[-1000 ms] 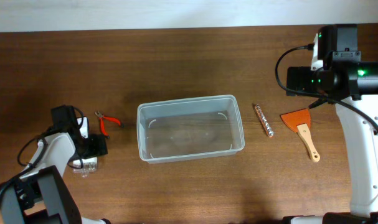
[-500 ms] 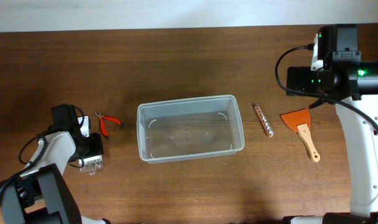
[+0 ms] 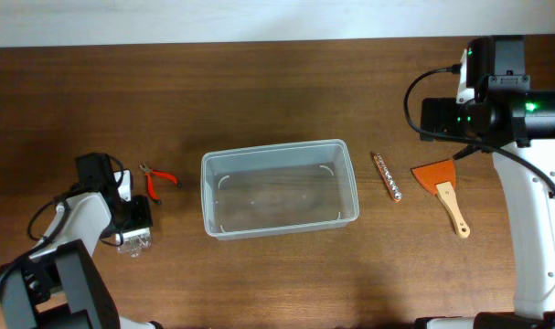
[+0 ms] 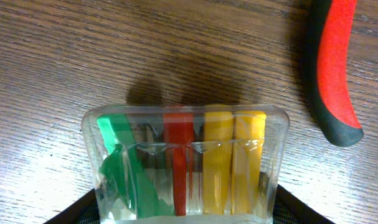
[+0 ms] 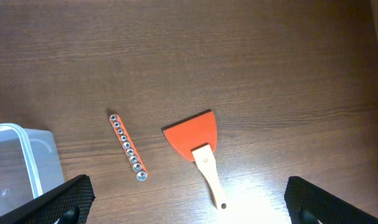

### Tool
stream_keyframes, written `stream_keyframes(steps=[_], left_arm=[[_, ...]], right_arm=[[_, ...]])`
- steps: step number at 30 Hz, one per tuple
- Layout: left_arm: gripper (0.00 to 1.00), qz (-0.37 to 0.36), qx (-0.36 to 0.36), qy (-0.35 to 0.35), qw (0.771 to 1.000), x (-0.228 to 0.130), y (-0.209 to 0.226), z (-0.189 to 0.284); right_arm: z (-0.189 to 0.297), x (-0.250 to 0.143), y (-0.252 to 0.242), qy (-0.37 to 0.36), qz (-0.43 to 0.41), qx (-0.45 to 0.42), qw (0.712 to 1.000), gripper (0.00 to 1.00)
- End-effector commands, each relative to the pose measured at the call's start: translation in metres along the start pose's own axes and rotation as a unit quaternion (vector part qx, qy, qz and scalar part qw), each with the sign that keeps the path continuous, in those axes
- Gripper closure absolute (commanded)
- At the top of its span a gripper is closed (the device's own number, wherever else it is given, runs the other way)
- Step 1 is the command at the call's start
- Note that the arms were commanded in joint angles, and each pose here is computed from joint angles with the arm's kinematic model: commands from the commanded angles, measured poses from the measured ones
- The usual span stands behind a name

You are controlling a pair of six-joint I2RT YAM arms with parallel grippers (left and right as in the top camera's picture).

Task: Pack container
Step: 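Release the box and grasp the colored plug packet with the left gripper, then lift the plug packet and drop it into the box with left gripper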

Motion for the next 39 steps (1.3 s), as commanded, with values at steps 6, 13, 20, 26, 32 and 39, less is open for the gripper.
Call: stream_keyframes(steps=[6, 13, 20, 26, 32, 39], left_arm=[[0.98, -0.002, 0.027, 0.019, 0.999, 0.016, 0.005, 0.011], [0.98, -0.003, -0.020, -0.036, 0.999, 0.071, -0.016, 0.080], [0.98, -0.154, -0.089, -0.097, 0.979, 0.091, -0.096, 0.156], [0.98, -0.515, -0.141, -0.140, 0.834, 0.031, -0.218, 0.187], [0.98, -0.640, -0.160, -0.153, 0.736, -0.010, -0.275, 0.183], [0.98, -0.667, -0.159, -0.079, 0.724, -0.028, -0.302, 0.129]], right_arm=[[0.011, 0.002, -0.006, -0.016, -0.002, -0.011, 1.000, 0.01], [0.011, 0.002, -0.006, -0.016, -0.002, -0.011, 1.000, 0.01], [0.011, 0.002, -0.005, -0.016, -0.002, -0.011, 1.000, 0.01], [0.011, 0.004, -0.006, -0.020, -0.003, -0.012, 1.000, 0.01], [0.011, 0.004, -0.006, -0.020, -0.003, -0.012, 1.000, 0.01], [0.011, 0.004, -0.006, -0.020, -0.003, -0.012, 1.000, 0.01]])
Point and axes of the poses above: each gripper's point midway between its finger pads, its own z axis back along the fingers, its own y axis along the line the jaws close on, x = y × z, the point moved 7 cm from there along z, back along the fingers, and after that the axes turned 11 degrees about z, right-handed, at the moved point
